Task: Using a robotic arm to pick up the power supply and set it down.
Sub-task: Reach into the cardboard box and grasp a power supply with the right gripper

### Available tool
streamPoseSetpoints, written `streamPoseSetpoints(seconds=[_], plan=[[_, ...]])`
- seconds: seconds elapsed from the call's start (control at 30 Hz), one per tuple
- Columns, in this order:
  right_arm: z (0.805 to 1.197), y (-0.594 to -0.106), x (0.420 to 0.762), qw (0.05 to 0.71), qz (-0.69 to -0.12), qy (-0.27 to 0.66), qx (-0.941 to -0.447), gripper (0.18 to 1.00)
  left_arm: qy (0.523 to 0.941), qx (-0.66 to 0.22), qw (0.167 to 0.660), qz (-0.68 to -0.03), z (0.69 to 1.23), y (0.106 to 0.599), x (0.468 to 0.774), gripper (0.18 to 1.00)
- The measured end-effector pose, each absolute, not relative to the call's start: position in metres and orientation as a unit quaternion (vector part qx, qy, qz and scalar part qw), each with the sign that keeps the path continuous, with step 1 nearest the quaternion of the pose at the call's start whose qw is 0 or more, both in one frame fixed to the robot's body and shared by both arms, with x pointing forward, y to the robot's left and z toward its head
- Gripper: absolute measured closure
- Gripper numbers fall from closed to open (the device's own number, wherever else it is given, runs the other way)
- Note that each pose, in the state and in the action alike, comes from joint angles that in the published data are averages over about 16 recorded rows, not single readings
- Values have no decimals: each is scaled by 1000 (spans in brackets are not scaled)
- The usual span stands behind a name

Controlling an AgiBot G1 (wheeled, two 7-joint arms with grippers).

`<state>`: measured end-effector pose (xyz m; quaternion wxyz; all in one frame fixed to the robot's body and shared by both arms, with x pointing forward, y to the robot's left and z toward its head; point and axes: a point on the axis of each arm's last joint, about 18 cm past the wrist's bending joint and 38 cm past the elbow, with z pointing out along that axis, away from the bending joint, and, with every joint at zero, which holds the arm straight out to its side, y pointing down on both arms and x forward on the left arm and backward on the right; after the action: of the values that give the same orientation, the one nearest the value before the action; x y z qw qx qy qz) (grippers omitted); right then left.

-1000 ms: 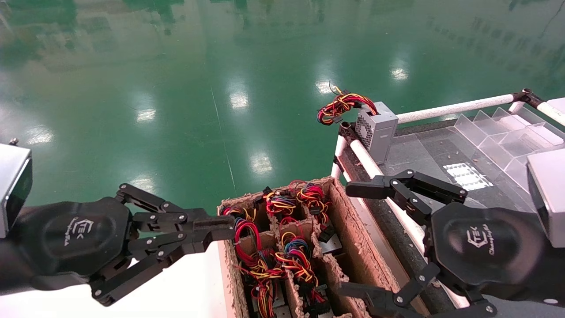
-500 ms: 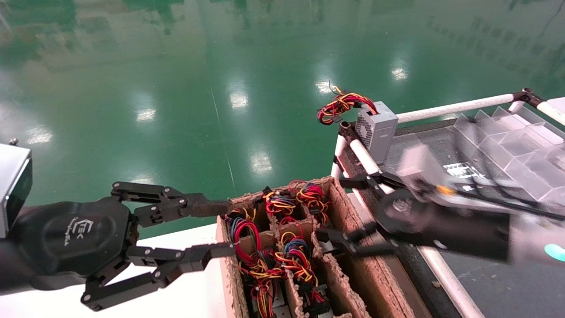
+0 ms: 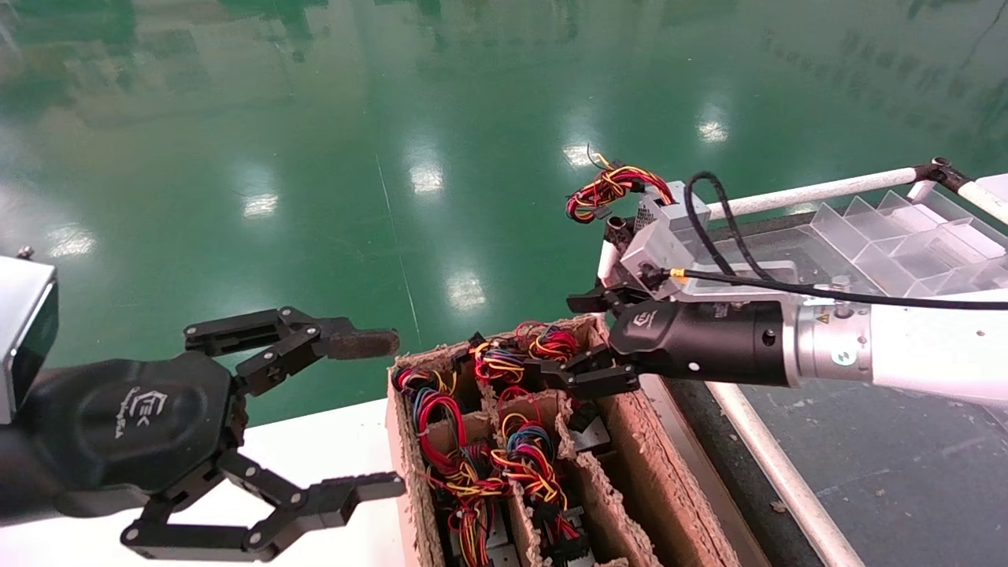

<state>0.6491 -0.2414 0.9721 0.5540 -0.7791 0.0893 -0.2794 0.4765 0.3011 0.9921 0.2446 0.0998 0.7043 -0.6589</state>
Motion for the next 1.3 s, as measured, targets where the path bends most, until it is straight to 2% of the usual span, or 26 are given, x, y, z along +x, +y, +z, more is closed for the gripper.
streamPoseSetpoints(seconds=[0.3, 0.5, 0.7, 1.1, 1.3], plan=[[965, -243, 660, 540, -300, 74, -783, 255, 704, 100, 245, -659, 992, 301, 477, 291], [960, -248, 665, 530, -314, 70, -785, 338, 704, 100, 245, -659, 992, 301, 477, 228], [955, -252, 668, 523, -322, 67, -786, 457, 704, 100, 245, -659, 992, 301, 477, 195], [950, -256, 672, 520, -330, 65, -785, 726, 704, 100, 245, -659, 992, 301, 477, 184], [950, -258, 672, 523, -333, 64, -782, 834, 704, 100, 245, -659, 992, 301, 477, 184]])
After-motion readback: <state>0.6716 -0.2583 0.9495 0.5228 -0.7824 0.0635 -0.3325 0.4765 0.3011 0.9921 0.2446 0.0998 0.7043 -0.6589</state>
